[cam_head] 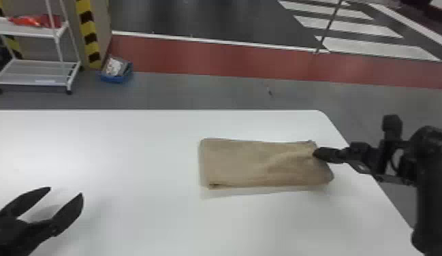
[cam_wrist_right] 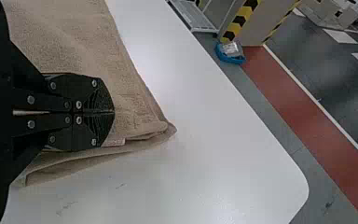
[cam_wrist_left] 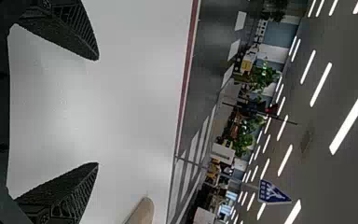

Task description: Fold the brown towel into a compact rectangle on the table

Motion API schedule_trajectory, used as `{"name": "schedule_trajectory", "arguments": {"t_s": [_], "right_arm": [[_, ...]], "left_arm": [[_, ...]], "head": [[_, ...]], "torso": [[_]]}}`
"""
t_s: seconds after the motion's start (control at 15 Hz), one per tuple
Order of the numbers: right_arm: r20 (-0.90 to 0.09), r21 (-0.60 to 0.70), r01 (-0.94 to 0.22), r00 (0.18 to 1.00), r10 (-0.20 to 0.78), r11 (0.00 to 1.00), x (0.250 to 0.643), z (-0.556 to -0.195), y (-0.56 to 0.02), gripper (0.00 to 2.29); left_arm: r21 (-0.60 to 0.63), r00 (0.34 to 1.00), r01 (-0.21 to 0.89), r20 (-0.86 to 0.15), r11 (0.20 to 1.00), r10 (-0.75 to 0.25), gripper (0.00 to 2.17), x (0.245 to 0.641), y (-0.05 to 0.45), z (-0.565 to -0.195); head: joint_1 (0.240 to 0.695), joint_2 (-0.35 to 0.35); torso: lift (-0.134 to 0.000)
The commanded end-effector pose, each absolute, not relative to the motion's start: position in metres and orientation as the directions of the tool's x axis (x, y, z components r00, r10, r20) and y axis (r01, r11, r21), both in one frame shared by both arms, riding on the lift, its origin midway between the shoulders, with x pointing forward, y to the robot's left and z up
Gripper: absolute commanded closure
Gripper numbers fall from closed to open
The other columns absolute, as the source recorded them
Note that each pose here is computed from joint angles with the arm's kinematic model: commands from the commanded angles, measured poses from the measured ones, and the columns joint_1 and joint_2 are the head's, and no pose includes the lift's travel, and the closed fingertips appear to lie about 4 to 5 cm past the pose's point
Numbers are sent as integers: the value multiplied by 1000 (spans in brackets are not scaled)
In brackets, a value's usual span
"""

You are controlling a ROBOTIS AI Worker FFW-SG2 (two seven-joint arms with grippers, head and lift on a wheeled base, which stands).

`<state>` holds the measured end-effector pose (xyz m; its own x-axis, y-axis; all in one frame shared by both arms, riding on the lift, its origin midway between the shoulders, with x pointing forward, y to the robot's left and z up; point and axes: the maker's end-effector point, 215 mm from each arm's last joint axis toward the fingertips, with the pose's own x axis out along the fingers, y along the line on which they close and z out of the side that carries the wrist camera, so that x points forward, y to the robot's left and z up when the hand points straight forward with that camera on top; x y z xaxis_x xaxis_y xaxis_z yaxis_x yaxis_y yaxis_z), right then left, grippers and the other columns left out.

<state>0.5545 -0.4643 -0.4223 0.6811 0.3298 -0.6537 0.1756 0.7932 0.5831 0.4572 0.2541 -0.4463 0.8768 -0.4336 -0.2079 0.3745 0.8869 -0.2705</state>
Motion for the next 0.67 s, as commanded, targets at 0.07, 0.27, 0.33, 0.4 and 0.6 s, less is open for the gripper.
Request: {"name": "schedule_trajectory", "arguments": {"t_s": [0.07, 0.27, 0.33, 0.4, 0.6], "right_arm": [[-687, 541, 176, 656, 312, 823, 553, -439, -463, 2115], [-692, 535, 177, 653, 309, 826, 551, -444, -464, 2115], [-691, 539, 182, 654, 308, 823, 548, -446, -465, 2111], [-689, 544, 183, 654, 312, 819, 544, -449, -466, 2111], [-596, 672, 186, 710, 375, 717, 534, -407, -464, 1922]], "left_arm": [[-274, 876, 377, -206, 885, -437, 73, 457, 253, -446], [-274, 876, 377, -205, 885, -437, 73, 456, 255, -446], [-274, 875, 379, -203, 884, -439, 73, 456, 255, -445], [-273, 876, 380, -202, 884, -439, 73, 456, 255, -445], [-272, 878, 374, -204, 887, -433, 73, 456, 258, -445]], "head": [[695, -226], [695, -226], [695, -225], [695, -226], [695, -226]], "torso": [[-124], [-124], [-124], [-124], [-124]]}}
